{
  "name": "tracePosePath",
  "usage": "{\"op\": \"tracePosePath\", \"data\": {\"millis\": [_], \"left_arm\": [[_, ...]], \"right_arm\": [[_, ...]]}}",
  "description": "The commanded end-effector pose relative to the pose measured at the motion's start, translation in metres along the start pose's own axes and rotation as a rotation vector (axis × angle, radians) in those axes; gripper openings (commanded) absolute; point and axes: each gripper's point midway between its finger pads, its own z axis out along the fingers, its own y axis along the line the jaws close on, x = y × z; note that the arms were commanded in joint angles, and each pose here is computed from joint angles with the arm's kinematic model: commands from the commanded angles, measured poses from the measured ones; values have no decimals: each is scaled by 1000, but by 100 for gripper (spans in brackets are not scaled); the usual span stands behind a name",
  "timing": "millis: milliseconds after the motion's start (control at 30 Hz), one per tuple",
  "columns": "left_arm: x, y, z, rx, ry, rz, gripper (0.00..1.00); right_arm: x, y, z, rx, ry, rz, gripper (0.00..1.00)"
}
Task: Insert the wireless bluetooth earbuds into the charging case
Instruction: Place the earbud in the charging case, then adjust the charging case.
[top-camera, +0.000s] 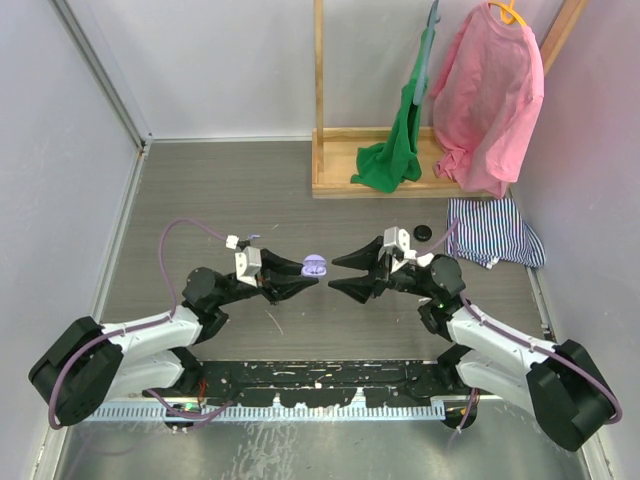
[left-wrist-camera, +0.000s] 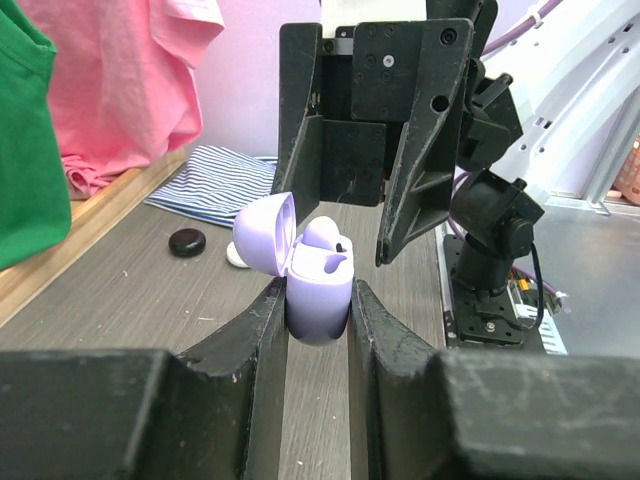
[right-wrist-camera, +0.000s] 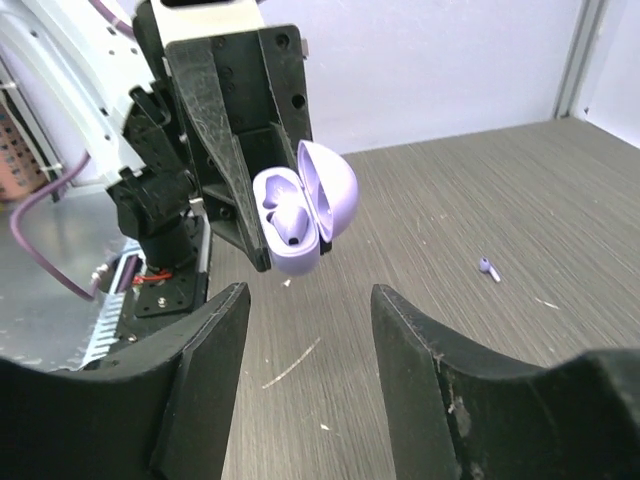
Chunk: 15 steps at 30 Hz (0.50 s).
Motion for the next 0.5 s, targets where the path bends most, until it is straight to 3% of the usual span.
{"op": "tracePosePath", "data": {"millis": [0, 467], "left_arm": [[-36, -10, 9, 64, -96, 47, 0], [-38, -11, 14, 89, -119, 38, 0]], "right_arm": [[-28, 14, 3, -71, -108, -43, 57], [-29, 23, 11, -158, -134, 17, 49]]}}
